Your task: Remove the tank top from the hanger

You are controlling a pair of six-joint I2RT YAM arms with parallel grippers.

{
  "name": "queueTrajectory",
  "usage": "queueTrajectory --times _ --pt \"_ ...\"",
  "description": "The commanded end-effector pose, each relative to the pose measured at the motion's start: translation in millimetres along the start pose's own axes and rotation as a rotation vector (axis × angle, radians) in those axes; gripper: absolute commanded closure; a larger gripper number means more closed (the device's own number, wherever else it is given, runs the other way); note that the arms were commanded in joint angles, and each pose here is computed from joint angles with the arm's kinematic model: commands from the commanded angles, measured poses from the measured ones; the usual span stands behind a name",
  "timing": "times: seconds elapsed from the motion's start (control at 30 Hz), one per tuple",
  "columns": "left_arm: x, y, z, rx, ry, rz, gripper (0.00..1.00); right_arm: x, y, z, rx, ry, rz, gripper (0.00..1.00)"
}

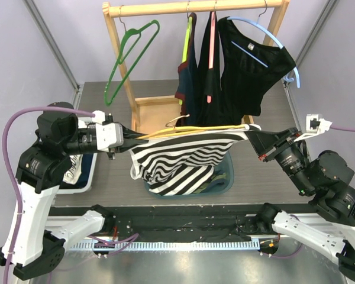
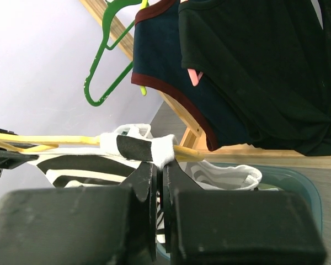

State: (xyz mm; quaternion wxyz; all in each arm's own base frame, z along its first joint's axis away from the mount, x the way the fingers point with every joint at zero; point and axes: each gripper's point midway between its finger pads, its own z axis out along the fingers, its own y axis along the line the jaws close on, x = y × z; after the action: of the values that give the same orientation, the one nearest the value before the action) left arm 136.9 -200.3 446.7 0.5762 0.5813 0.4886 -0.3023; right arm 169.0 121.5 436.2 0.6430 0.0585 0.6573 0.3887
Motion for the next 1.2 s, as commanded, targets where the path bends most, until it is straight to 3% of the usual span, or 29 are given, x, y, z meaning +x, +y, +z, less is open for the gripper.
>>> queueTrajectory --times 0.0,0.2,0.27,0.33,0.5,0.57,0.77,0.93,1.17 --pt "-6.9 -4.4 -26.0 -0.100 0.031 0.070 1.00 -91.5 -65.2 -45.3 0.385 -0.366 0.017 0.99" --pt "-6.5 -6.7 -29.8 -0.108 0.041 0.087 1.00 -102.9 -125.8 -97.1 0.617 -0.473 0.161 0.99" --pt "-7.1 -6.7 -30.2 -0.109 0.040 0.092 1.00 -104.1 -144.6 -112.8 0.585 -0.479 0.260 0.99" --pt "-7.9 -6.9 -29.8 -0.106 0.037 0.092 1.00 -99.5 -157.3 -117.3 0.586 -0.457 0.254 0.99" --pt "-11.5 -3.5 -28.0 -0.104 0.030 0.078 1.00 -83.4 -148.1 -95.7 0.690 -0.373 -0.009 0.99" --pt "-15.0 -2.3 -29.2 -0.111 0.026 0.080 1.00 -96.7 -154.2 -104.5 0.765 -0.415 -0.084 0.99" --pt "-20.9 -1.7 -35.5 -0.141 0.023 0.106 1.00 -128.8 -170.5 -135.4 0.885 -0.554 -0.045 0.99" --pt "-22.3 0.7 -36.9 -0.155 0.027 0.108 1.00 -129.6 -177.7 -146.7 0.972 -0.518 -0.118 0.99" --pt "-47.9 6.5 -43.8 -0.196 -0.024 0.108 1.00 -106.8 -155.1 -113.7 0.969 -0.427 -0.329 0.99"
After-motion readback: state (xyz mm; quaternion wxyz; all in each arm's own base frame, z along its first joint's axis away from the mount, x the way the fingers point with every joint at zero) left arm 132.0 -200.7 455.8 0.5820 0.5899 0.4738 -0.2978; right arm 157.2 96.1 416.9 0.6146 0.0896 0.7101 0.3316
